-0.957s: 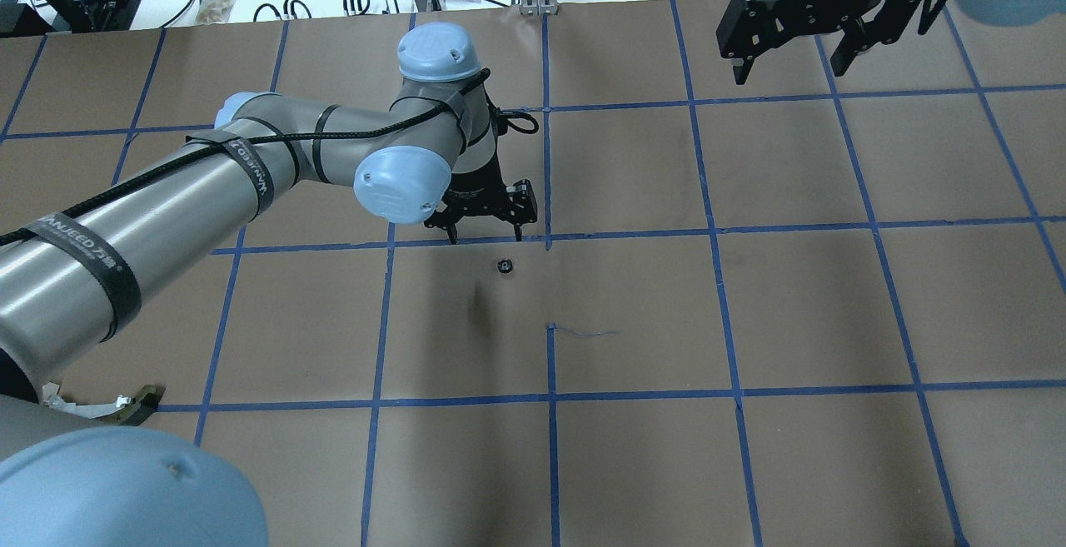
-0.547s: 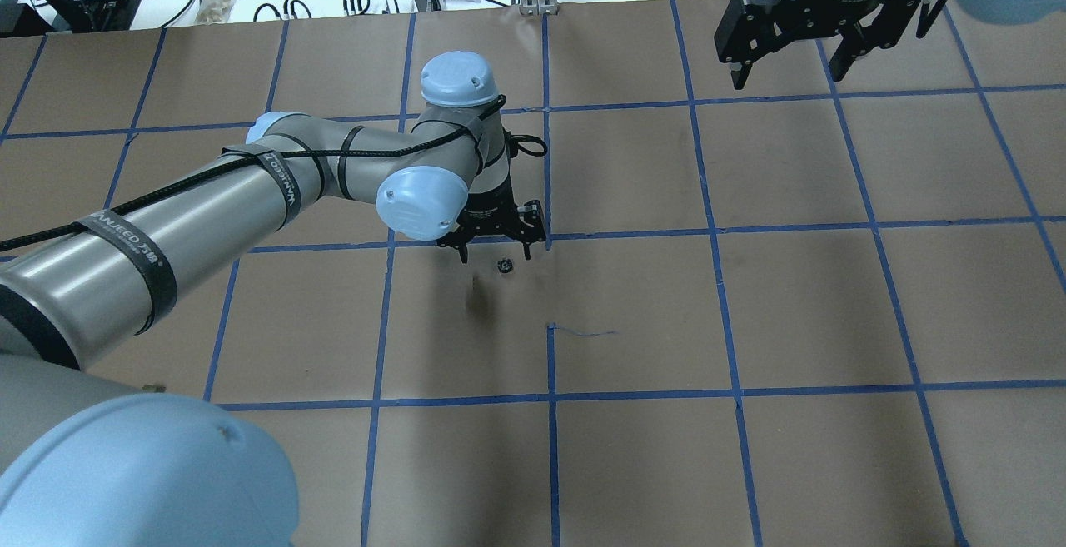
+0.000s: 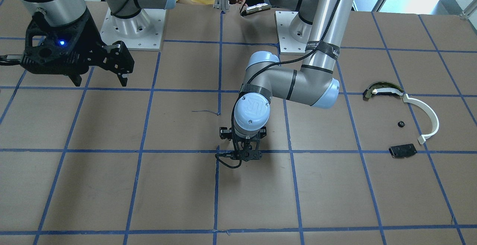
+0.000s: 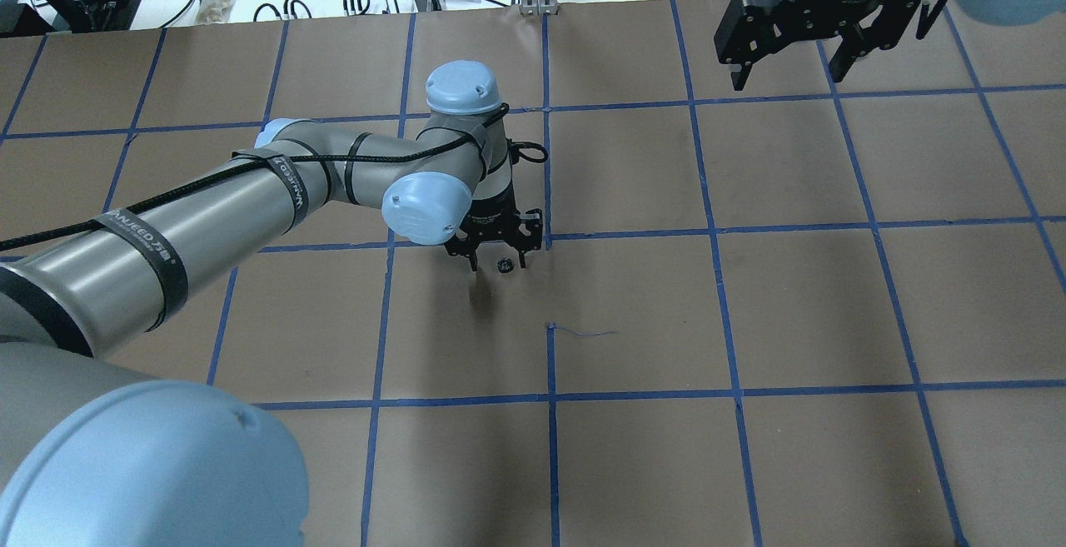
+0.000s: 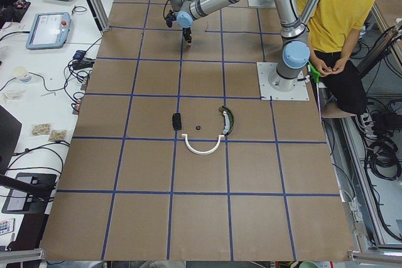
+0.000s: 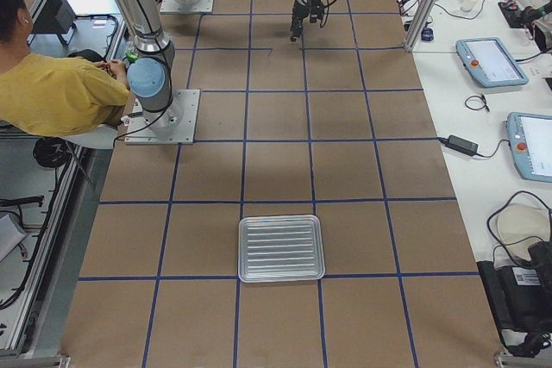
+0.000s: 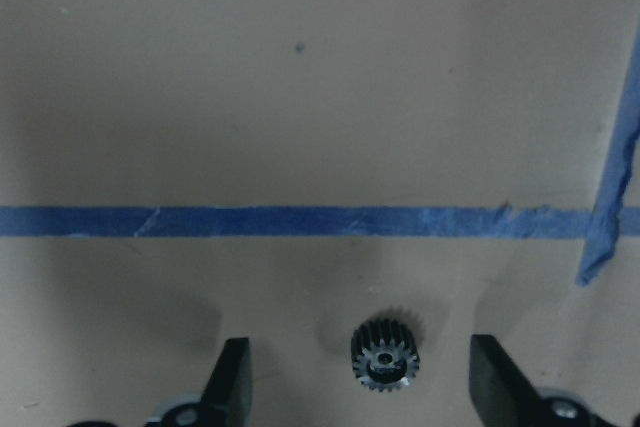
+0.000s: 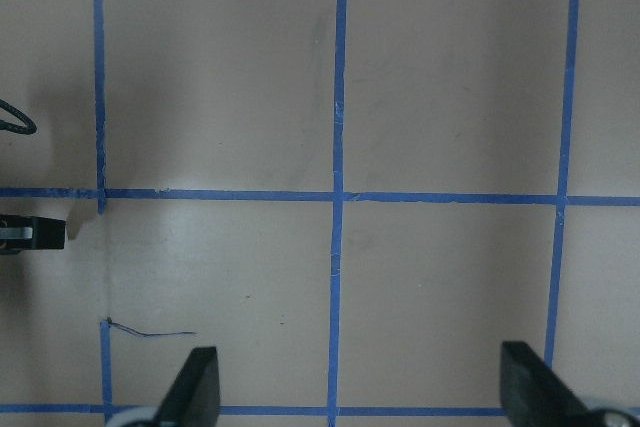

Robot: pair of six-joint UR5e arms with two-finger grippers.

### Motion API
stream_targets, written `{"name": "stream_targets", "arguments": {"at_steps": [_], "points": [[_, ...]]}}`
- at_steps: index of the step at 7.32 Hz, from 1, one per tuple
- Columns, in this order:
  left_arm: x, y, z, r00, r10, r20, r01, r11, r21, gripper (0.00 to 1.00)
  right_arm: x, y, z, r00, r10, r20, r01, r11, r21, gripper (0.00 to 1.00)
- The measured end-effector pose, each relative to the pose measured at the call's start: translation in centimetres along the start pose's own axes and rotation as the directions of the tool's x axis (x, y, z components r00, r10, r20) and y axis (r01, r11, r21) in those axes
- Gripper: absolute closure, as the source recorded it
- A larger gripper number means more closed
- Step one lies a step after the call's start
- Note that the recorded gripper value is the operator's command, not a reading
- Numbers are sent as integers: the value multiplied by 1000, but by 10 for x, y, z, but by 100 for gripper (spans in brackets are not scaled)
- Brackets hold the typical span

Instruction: Place bearing gear from tray to pile

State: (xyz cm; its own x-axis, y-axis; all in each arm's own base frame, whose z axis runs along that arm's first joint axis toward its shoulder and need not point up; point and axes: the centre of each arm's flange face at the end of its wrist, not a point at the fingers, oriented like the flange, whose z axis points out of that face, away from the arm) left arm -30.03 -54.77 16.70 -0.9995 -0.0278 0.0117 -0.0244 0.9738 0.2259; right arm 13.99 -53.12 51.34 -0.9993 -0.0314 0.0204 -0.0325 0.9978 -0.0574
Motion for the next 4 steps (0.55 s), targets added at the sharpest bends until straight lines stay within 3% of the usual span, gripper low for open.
{"name": "stream_targets", "arguments": {"at_steps": [4], "points": [[1,-3,-3,1000,-5,-23,5,1000,1,100,0,0,0,1000,-3,0,3,1000,0,0]]}}
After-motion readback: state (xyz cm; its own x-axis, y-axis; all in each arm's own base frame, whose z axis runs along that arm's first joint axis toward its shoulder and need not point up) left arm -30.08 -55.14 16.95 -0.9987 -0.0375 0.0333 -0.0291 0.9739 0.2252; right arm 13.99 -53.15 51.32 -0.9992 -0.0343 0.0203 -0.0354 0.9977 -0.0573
